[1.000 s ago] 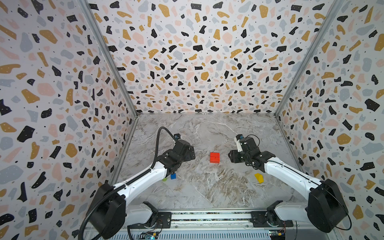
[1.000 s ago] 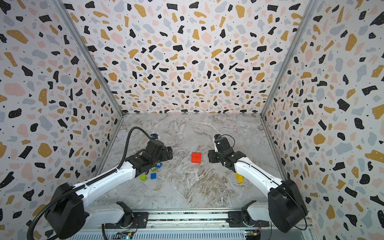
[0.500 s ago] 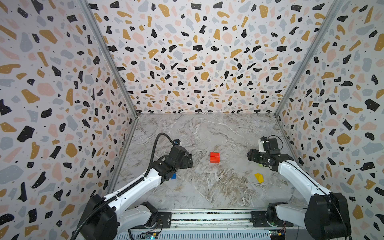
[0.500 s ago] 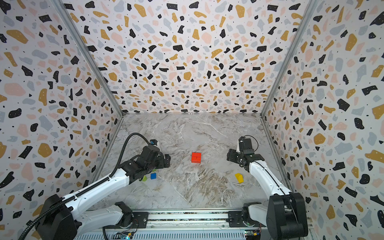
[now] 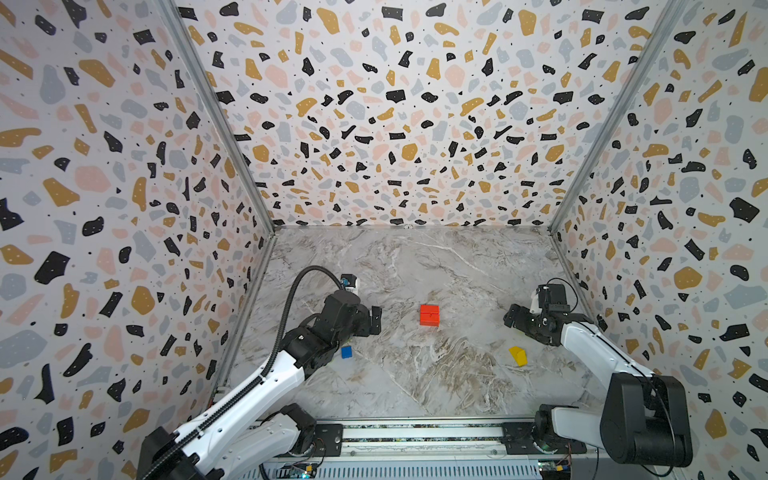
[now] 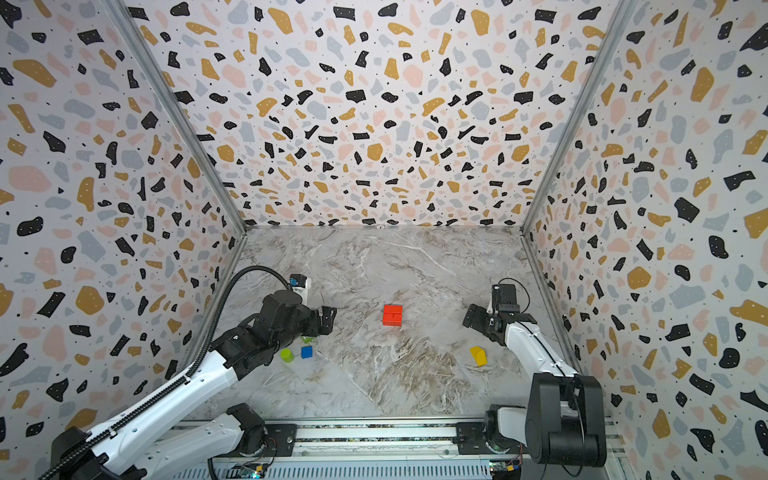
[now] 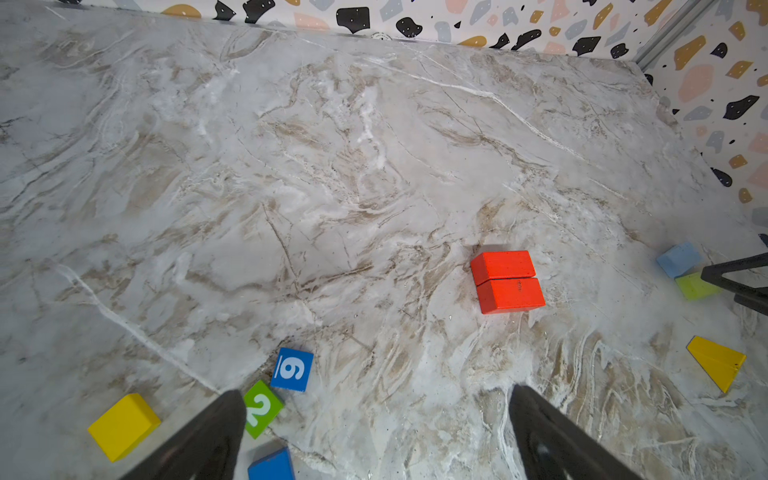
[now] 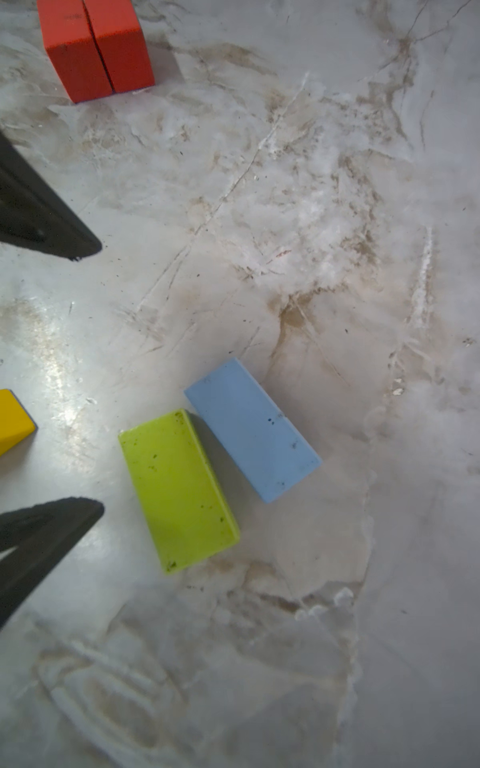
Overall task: Build the wood block tower
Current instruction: 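Withdraw both grippers and move the right gripper toward the light blue block, then lower the right gripper over the light blue block beside the green block, then close the right gripper on the light blue block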
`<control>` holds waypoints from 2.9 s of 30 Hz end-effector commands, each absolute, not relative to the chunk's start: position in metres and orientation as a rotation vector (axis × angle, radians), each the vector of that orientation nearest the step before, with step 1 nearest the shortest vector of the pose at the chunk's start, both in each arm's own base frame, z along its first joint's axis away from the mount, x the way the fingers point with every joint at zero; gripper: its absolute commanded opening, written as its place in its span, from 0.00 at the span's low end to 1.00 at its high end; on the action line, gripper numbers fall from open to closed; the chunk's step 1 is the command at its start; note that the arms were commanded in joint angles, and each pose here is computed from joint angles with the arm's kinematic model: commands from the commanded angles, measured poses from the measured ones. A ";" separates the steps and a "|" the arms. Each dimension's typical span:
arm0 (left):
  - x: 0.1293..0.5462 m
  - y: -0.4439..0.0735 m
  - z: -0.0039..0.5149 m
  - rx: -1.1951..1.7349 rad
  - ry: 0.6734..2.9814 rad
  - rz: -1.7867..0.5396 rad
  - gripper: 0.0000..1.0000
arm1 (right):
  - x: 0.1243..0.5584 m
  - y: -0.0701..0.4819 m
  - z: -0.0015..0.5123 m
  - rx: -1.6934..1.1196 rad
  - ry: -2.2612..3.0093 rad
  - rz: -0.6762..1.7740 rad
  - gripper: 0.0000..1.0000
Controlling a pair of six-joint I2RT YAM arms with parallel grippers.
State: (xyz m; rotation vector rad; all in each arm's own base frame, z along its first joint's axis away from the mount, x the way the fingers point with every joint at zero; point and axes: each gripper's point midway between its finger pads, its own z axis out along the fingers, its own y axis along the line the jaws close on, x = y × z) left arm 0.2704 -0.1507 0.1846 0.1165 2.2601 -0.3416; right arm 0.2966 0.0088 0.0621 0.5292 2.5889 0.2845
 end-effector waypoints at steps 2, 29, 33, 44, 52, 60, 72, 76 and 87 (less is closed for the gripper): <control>0.270 -0.152 0.189 0.134 2.227 -0.360 1.00 | 0.302 -0.006 0.069 0.613 2.555 0.259 0.94; 0.270 -0.147 0.191 0.121 2.215 -0.333 1.00 | 0.344 -0.013 0.047 0.620 2.598 0.320 0.95; 0.271 -0.145 0.191 0.116 2.215 -0.325 1.00 | 0.352 -0.008 0.048 0.585 2.606 0.334 0.95; 0.271 -0.145 0.189 0.115 2.220 -0.317 1.00 | 0.373 0.030 0.039 0.360 2.703 0.244 0.94; 0.272 -0.142 0.190 0.107 2.217 -0.304 1.00 | 0.385 0.046 0.041 0.267 2.724 0.178 0.95; 0.272 -0.142 0.189 0.107 2.220 -0.301 1.00 | 0.403 0.041 0.066 0.176 2.701 0.053 0.95; 0.273 -0.142 0.186 0.105 2.229 -0.290 1.00 | 0.399 0.067 0.068 0.005 2.719 0.048 0.50; 0.273 -0.142 0.185 0.105 2.232 -0.289 1.00 | 0.398 0.069 0.060 -0.020 2.747 0.035 0.54; 0.273 -0.142 0.182 0.109 2.239 -0.278 1.00 | 0.399 0.072 0.044 -0.045 2.790 0.043 0.57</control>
